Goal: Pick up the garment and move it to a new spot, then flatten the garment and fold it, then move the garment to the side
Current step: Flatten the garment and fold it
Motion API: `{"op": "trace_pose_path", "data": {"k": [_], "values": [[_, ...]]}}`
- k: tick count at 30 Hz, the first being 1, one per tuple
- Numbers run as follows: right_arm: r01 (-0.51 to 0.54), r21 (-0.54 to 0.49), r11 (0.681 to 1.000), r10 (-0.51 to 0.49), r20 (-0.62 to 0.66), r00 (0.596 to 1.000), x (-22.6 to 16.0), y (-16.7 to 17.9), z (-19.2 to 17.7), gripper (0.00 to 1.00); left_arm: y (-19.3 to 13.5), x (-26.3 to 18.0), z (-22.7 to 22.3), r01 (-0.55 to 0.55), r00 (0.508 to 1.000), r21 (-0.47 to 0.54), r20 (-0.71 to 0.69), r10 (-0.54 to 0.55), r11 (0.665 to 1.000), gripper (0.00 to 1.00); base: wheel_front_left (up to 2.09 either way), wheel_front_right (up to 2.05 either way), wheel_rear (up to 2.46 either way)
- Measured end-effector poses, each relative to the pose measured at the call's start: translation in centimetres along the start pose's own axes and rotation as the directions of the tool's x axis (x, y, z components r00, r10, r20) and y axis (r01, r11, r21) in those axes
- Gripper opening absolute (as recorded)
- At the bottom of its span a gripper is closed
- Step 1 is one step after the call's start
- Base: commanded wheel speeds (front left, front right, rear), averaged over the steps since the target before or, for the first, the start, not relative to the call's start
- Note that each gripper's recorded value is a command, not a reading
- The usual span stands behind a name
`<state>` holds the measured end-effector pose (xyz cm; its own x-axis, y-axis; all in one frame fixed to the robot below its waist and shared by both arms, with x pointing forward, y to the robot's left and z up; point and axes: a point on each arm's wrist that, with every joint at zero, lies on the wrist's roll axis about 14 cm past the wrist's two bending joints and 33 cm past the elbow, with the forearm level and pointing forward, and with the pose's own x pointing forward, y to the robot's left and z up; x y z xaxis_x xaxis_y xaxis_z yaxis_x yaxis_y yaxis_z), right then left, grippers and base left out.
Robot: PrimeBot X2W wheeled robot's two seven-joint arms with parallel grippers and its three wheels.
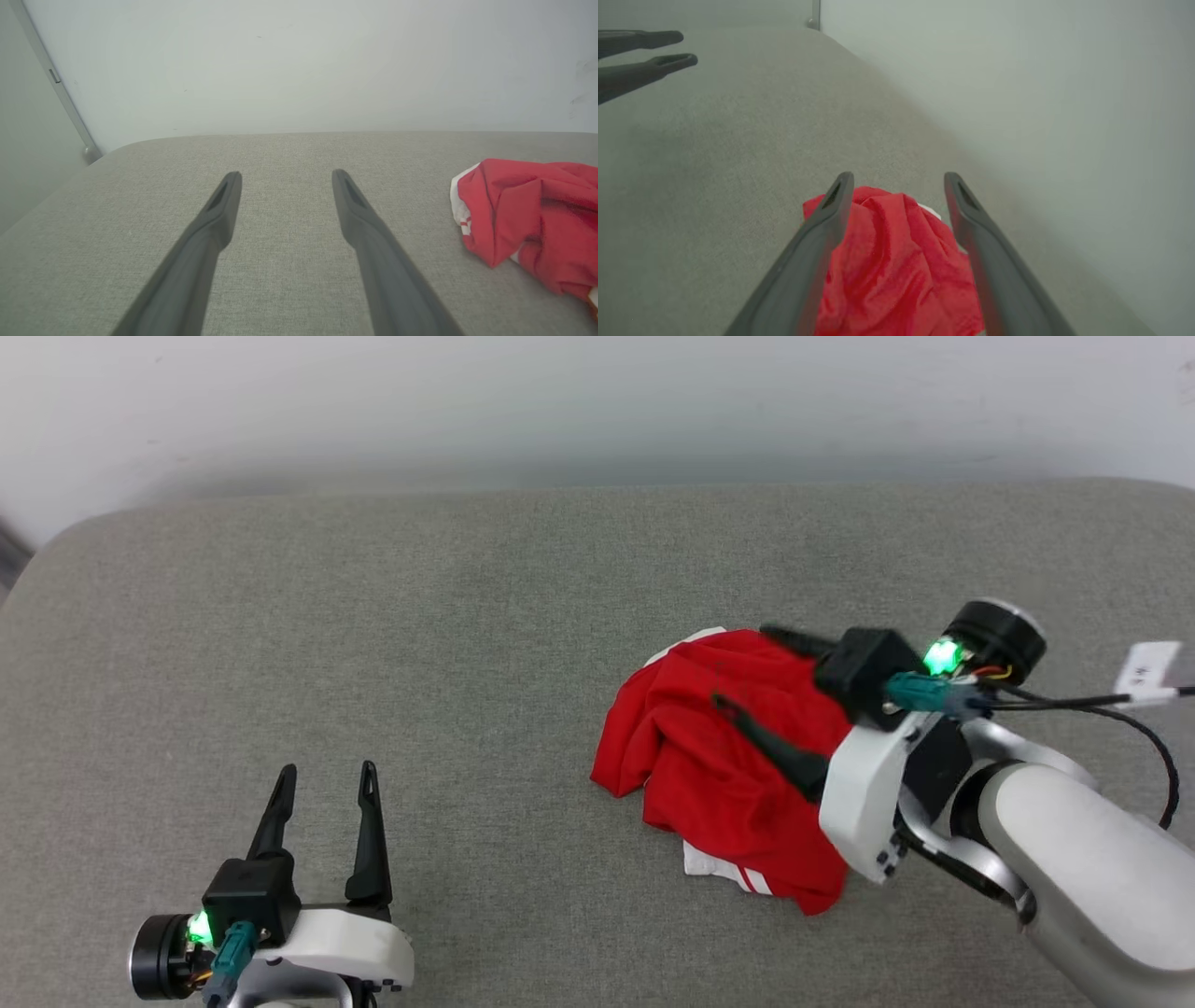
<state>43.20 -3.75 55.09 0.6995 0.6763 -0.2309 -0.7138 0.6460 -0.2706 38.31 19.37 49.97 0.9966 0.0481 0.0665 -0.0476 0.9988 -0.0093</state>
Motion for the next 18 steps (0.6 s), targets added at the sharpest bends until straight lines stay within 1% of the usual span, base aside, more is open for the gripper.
{"op": "trace_pose_path", "data": {"k": [2,4,6,7,10,12,13,18], "values": [[-0.086,0.010,0.996,0.086,-0.156,0.984,-0.2,1.6,-2.6,1.00,0.0,0.2,-0.2,-0.001,1.000,-0.001,-0.004,0.001,1.000,1.00,0.00,0.00,0.00],[-0.150,0.030,0.988,0.152,-0.300,0.942,-0.8,2.6,-5.0,1.00,0.0,0.4,-0.4,-0.003,1.000,-0.005,-0.009,0.003,1.000,1.00,0.00,0.00,0.00],[-0.206,0.050,0.977,0.208,-0.422,0.882,-1.5,3.4,-7.1,1.00,0.0,0.9,-0.4,-0.003,1.000,-0.009,-0.008,0.002,1.000,1.00,0.00,0.00,0.00],[-0.233,0.069,0.970,0.237,-0.479,0.845,-1.9,4.0,-8.3,1.00,-0.1,1.1,-0.5,-0.004,1.000,-0.013,-0.009,0.004,1.000,1.00,0.00,0.00,0.00],[-0.299,0.042,0.953,0.258,-0.624,0.737,-3.1,4.4,-11.7,1.00,-0.3,1.6,-0.9,-0.003,1.000,-0.020,-0.017,0.003,1.000,1.00,0.00,0.00,0.00],[-0.323,0.105,0.941,0.309,-0.657,0.688,-3.2,5.4,-13.0,1.00,-0.2,1.9,-1.3,-0.008,1.000,-0.023,-0.027,0.007,1.000,1.00,0.00,0.00,0.00],[-0.336,0.116,0.935,0.323,-0.669,0.669,-3.0,5.8,-13.6,1.00,-0.2,2.1,-1.5,-0.012,0.999,-0.024,-0.032,0.011,1.000,1.00,0.00,0.00,0.00],[-0.329,0.155,0.931,0.333,-0.728,0.600,-2.2,5.9,-16.9,1.00,-0.4,2.9,-2.6,-0.014,0.998,-0.030,-0.057,0.012,0.999,1.00,0.00,0.00,0.00]]}}
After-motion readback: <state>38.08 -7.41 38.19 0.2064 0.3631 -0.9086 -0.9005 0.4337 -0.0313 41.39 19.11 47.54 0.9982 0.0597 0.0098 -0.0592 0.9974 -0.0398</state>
